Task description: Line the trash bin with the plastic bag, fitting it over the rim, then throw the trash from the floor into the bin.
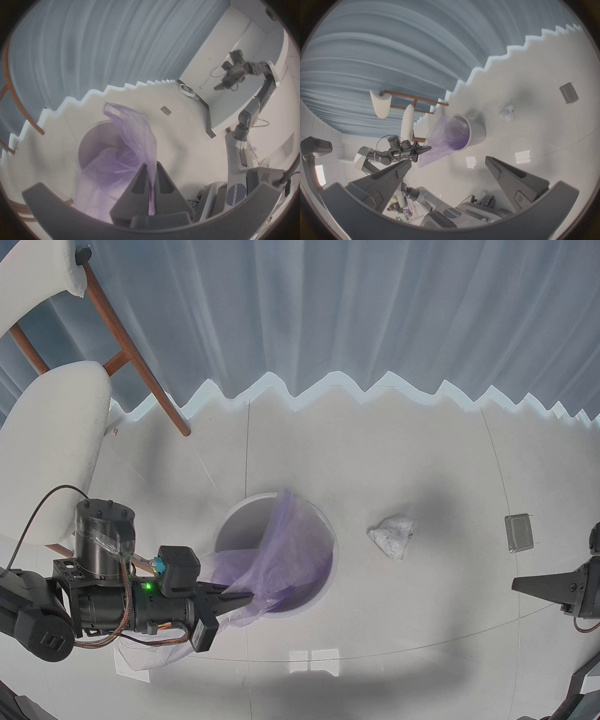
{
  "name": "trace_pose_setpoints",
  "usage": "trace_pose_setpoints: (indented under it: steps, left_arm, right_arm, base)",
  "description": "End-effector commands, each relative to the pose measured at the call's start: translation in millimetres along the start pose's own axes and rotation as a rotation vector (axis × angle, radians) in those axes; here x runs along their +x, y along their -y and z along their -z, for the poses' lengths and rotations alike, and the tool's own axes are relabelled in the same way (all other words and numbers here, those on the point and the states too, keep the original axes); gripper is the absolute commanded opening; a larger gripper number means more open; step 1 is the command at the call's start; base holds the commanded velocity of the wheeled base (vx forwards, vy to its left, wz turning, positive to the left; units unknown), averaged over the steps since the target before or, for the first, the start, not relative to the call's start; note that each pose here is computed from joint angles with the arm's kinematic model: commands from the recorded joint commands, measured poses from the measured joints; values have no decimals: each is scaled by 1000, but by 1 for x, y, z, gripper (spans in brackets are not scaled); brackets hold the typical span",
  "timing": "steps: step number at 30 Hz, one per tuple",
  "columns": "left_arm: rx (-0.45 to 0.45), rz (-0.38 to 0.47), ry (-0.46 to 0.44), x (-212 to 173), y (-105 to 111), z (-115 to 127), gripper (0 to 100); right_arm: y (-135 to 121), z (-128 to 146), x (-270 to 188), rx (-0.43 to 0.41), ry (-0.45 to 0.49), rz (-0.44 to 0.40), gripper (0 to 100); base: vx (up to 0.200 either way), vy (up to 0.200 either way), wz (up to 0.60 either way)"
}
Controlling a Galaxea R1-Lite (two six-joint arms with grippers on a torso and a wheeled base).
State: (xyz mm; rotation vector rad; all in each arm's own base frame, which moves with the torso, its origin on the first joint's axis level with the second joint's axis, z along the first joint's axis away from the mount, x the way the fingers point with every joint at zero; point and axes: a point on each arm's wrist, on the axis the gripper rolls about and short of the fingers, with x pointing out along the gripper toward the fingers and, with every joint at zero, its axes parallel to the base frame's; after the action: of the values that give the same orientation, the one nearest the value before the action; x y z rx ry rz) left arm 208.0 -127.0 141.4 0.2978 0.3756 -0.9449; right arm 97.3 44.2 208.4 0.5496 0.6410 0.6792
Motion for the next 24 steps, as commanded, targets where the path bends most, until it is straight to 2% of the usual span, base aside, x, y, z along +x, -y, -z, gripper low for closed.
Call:
trace_pose_setpoints:
  steps: [1,5,8,16,24]
  left_arm:
    - [43,82,-52,16,15,7,0]
    - [57,121,-66,24,24,7,0]
    - [59,130,-71,27,26,8,0]
    - [50,127,-79,29,25,10,0]
    - [46,128,-80,28,26,10,0]
  right_arm:
    - [-4,-2,25,-7,-129,-35,100]
    - [0,-5,46,6,-200,-14,100]
    - [-11,-13,56,-16,-221,-49,100]
    - [-26,-27,86,-62,-226,-12,100]
    - [-25,-34,106,-55,-236,20,100]
  base:
    - [0,0,0]
    - [0,0,0]
    - [0,0,0]
    - [0,0,0]
    - [0,0,0]
